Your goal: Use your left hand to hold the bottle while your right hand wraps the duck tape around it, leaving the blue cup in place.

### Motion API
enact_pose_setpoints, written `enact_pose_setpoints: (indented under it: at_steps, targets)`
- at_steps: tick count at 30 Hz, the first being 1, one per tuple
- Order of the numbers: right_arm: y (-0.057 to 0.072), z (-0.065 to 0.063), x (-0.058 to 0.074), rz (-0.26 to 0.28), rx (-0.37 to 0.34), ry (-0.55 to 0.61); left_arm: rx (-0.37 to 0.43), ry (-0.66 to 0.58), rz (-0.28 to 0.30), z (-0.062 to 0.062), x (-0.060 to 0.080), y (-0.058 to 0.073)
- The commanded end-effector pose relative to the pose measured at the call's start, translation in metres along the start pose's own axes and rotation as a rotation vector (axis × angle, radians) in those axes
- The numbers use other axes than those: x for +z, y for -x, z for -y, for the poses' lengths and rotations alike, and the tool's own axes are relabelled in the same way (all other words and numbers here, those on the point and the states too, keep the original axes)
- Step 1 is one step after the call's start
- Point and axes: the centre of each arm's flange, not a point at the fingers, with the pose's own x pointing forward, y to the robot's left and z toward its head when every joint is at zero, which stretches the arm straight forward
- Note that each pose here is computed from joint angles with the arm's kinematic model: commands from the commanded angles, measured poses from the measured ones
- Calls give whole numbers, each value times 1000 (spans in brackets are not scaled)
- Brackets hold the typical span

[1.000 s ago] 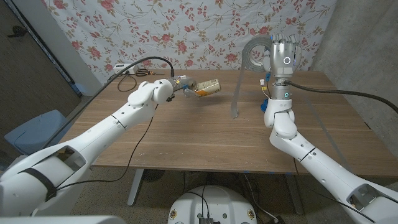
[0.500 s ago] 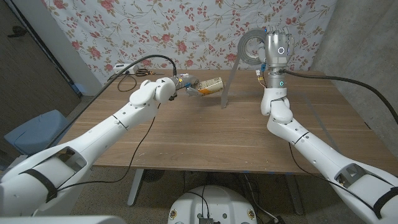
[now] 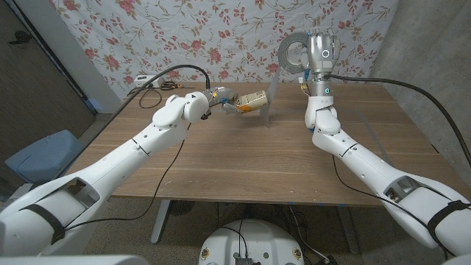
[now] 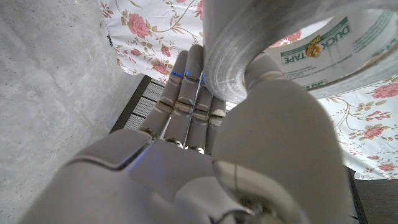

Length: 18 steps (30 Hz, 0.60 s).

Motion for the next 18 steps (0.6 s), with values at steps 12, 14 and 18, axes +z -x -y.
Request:
enact_pose_setpoints:
  at_steps: [12, 14, 18]
  targets:
    - [-35, -21, 2, -65, 8, 72, -8, 16, 55, -9, 15, -3]
    - [-37, -22, 3, -74, 3, 71, -11, 15, 59, -9, 16, -5]
    - [-41, -21, 3, -113, -29, 66, -14, 16, 60, -10, 16, -9]
